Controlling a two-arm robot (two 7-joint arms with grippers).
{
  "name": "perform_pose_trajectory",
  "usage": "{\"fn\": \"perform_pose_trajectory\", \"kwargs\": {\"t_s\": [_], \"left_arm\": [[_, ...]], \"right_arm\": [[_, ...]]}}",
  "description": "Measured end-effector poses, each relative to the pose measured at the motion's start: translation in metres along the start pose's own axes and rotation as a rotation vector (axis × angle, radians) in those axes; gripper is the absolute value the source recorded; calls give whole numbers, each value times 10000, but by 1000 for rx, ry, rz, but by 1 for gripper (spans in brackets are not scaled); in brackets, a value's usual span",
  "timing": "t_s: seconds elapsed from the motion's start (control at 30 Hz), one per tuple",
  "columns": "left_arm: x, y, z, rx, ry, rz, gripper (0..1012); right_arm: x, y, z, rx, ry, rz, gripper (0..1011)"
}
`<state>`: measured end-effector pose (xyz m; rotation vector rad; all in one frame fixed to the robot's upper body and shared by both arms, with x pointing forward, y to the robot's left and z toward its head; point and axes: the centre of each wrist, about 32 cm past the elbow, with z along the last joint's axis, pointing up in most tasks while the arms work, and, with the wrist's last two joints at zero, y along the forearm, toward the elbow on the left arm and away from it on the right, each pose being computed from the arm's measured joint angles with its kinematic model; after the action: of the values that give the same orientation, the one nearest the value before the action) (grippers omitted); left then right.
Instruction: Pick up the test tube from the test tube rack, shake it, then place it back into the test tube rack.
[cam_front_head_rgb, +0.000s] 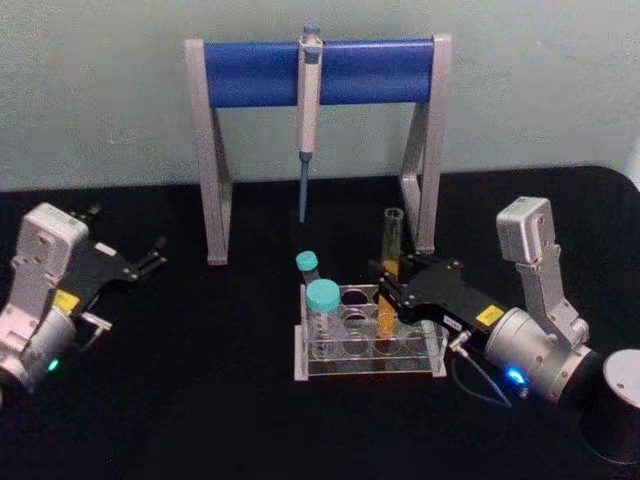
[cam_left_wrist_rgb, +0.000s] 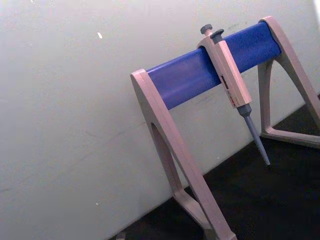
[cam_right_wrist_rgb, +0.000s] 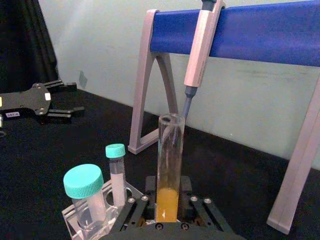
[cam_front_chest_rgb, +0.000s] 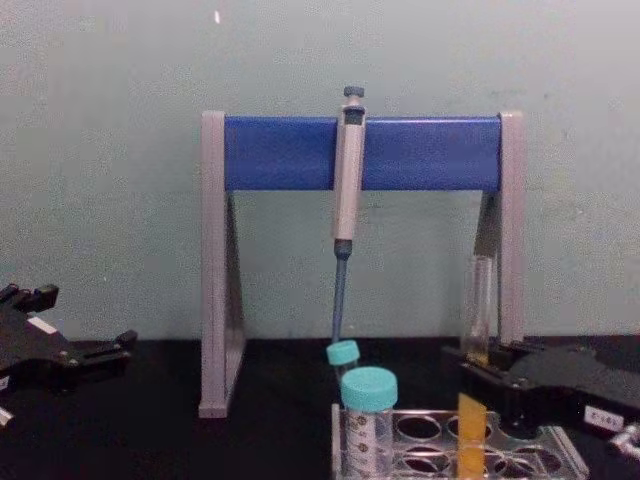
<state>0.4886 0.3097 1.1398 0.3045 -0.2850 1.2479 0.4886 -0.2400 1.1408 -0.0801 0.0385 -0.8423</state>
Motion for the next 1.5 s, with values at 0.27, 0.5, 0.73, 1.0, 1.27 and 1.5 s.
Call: {"fn": "perform_pose_trajectory", "kwargs": {"t_s": [0.27,0.5,0.73,1.0,1.27,1.5], "left_arm": [[0,0,0,0,0,0,1001],[0,0,0,0,0,0,1002],[0,0,0,0,0,0,1001],[0,0,0,0,0,0,1001],[0,0,0,0,0,0,1001],[0,0,0,0,0,0,1002]], "right_arm": [[1,0,2,1,0,1,551],[1,0,1,1,1,1,788],[1,0,1,1,1,2,957],[7,-16,10,8,-6,5,1000],[37,-236,43,39,-26,-19,1000],[40,-455,18,72,-34,-114,1000]]}}
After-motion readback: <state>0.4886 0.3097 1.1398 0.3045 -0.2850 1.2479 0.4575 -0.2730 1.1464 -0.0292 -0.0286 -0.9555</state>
